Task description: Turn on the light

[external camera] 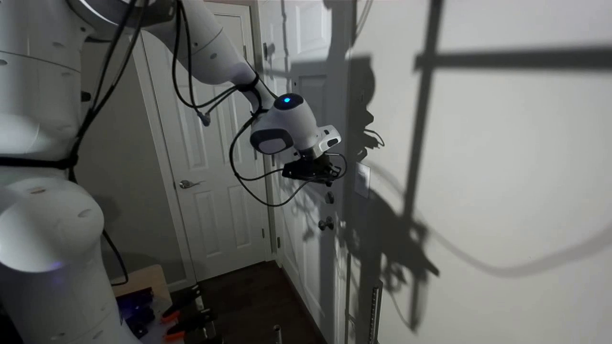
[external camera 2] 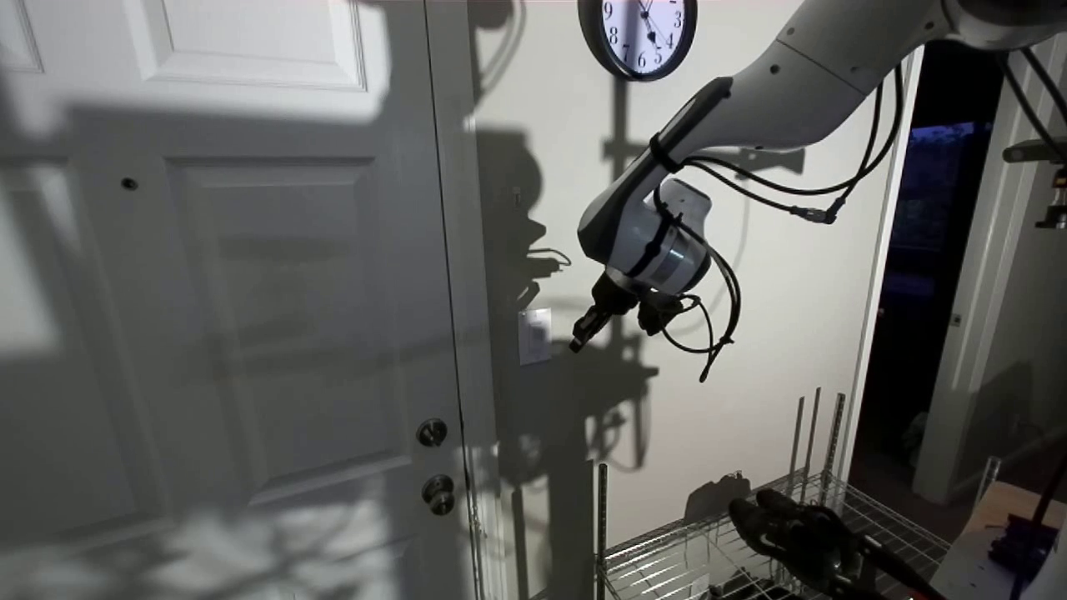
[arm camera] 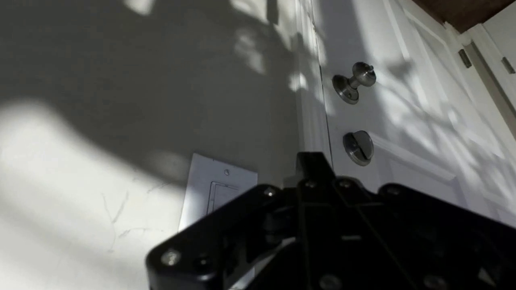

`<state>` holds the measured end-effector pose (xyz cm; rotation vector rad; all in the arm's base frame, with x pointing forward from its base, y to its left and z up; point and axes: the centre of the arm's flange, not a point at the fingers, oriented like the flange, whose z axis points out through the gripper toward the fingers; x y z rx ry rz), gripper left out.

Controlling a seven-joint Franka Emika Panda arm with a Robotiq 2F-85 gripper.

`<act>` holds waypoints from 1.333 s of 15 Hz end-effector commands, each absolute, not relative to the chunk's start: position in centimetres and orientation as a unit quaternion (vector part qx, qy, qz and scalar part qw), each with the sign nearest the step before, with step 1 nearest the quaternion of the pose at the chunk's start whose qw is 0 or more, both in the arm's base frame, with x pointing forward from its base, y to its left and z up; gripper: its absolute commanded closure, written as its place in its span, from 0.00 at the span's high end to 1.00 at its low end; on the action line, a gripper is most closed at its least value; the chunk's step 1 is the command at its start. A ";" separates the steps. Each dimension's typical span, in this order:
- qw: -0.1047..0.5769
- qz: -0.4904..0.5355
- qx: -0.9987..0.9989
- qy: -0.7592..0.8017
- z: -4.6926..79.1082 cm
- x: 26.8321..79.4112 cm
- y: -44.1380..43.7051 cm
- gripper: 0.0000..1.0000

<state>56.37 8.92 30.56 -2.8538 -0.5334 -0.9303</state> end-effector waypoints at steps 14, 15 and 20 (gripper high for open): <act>-0.046 -0.422 -0.898 -0.112 24.8 63.6 9.3 0.00; -0.050 -0.426 -0.896 -0.114 24.6 63.8 9.4 0.00; -0.076 -0.447 -0.884 -0.111 24.6 64.7 8.8 0.00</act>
